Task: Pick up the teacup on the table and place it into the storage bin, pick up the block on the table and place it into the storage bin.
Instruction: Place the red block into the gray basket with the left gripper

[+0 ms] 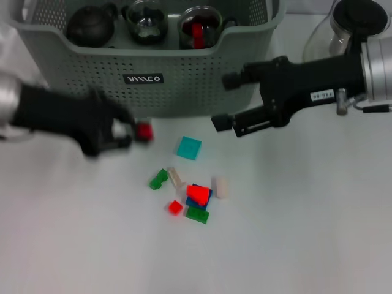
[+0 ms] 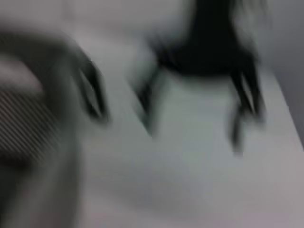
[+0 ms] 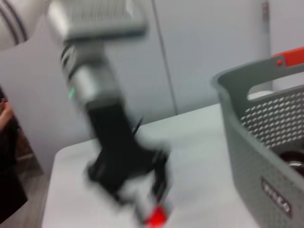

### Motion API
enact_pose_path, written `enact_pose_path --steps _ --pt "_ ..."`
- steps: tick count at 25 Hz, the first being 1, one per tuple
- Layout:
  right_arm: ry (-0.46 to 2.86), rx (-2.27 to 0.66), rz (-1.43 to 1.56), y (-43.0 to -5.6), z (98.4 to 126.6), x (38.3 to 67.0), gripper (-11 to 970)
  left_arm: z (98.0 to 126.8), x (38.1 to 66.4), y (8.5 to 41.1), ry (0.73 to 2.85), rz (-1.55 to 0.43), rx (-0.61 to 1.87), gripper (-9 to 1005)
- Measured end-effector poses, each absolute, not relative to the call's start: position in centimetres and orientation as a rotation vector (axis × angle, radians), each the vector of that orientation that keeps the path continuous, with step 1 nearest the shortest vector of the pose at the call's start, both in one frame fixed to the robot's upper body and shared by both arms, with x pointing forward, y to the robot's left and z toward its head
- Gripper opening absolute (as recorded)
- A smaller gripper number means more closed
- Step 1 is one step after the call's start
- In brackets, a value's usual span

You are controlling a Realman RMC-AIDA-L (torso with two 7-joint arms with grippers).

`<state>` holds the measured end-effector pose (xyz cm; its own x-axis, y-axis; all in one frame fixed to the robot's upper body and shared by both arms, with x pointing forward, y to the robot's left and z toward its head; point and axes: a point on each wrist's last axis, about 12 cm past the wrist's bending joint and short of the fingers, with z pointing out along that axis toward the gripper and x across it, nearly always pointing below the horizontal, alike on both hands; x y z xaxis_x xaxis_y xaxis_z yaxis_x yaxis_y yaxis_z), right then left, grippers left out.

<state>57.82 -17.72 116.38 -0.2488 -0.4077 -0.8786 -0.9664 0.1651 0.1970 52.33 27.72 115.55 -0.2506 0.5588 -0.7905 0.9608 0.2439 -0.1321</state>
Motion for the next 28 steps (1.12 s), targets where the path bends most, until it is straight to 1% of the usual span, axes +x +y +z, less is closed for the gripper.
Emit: enact_pose_path --steps 1,4,6,7,12,13,17,21,24,27,28 --pt "1.763 -1.322 1.056 -17.8 116.1 57.6 940 117.6 53.1 29.4 1.815 -0.843 1.204 189" --pt "1.789 -1.349 1.077 -18.5 115.1 57.2 940 119.2 54.2 30.3 1.765 -0.821 1.062 190" --pt "1.804 -1.378 1.089 -18.9 114.1 56.8 941 120.3 55.8 30.3 1.767 -0.776 0.976 191" --pt "1.804 -1.378 1.089 -18.9 114.1 56.8 941 120.6 56.6 30.2 1.775 -0.753 0.939 191" --pt "1.816 -1.412 1.087 -19.3 113.1 56.4 941 121.9 61.2 28.9 1.865 -0.626 0.74 193" --pt "1.821 -1.417 1.083 -19.4 113.0 56.4 941 121.9 62.4 28.5 1.913 -0.605 0.698 194" --pt "1.834 -1.428 1.07 -19.7 112.8 56.3 941 121.8 64.4 27.1 2.019 -0.587 0.67 195" --pt "1.839 -1.43 1.058 -19.9 112.6 56.3 941 122.1 65.0 26.3 2.054 -0.523 0.685 197" --pt "1.84 -1.43 1.054 -20.0 112.6 56.3 941 123.3 64.6 25.9 2.041 -0.483 0.728 299" --pt "1.837 -1.431 1.052 -20.0 112.7 56.4 941 125.5 63.1 25.6 2.01 -0.466 0.82 400" --pt "1.836 -1.43 1.051 -20.0 112.7 56.5 941 126.0 62.6 25.5 2.0 -0.465 0.854 472"
